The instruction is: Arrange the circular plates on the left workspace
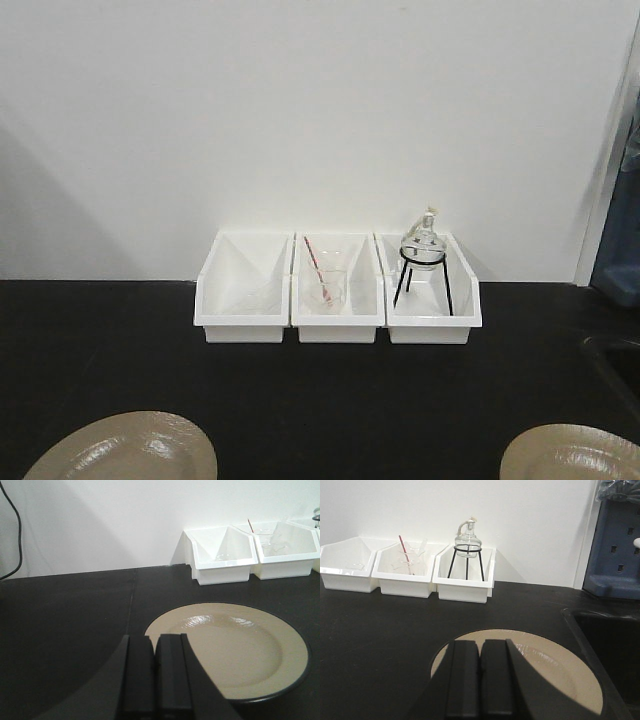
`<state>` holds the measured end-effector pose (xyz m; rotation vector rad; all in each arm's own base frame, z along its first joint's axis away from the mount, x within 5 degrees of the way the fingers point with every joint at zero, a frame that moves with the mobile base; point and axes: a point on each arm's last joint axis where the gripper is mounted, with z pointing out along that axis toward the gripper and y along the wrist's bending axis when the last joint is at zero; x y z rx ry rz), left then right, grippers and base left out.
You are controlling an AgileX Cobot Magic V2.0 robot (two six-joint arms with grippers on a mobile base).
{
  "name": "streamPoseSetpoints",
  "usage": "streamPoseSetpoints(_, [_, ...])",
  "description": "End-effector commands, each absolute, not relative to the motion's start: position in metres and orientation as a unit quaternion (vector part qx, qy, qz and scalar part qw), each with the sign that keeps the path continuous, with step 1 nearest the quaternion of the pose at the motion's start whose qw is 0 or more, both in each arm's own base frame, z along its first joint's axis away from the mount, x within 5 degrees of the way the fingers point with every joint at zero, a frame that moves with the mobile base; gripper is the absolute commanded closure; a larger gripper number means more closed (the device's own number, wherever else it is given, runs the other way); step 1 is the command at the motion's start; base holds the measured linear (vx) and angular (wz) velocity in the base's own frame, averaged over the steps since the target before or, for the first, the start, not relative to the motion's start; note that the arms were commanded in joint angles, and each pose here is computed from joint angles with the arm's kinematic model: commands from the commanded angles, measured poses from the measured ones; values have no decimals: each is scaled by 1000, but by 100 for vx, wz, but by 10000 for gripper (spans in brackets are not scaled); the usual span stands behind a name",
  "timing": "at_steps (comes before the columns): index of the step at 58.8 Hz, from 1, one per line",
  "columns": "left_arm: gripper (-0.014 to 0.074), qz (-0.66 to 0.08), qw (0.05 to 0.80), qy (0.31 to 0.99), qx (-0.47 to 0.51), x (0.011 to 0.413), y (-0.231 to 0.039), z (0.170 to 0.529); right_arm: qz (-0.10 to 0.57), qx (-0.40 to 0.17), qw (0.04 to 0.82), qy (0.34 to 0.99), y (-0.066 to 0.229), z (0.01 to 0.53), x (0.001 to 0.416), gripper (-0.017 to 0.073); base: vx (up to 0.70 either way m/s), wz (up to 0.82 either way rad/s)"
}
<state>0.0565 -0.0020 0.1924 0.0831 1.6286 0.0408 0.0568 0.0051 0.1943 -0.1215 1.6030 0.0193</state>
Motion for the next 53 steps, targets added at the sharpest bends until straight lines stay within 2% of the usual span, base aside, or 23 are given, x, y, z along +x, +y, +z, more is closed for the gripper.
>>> streamPoseSetpoints(1, [592,16,715,699,27,56,-1,196,7,-53,723,689,5,200,56,559,5,-3])
streamPoseSetpoints(38, [592,16,715,699,27,56,-1,196,7,-52,726,686,5,200,56,560,1,0])
streamPoseSetpoints(46, [592,18,720,694,27,56,-1,198,8,-49,752,658,5,208,55,560,0,0])
streamPoseSetpoints(53, [592,23,760,650,17,55,1,209,67,8,777,626,3,221,53,560,0,0])
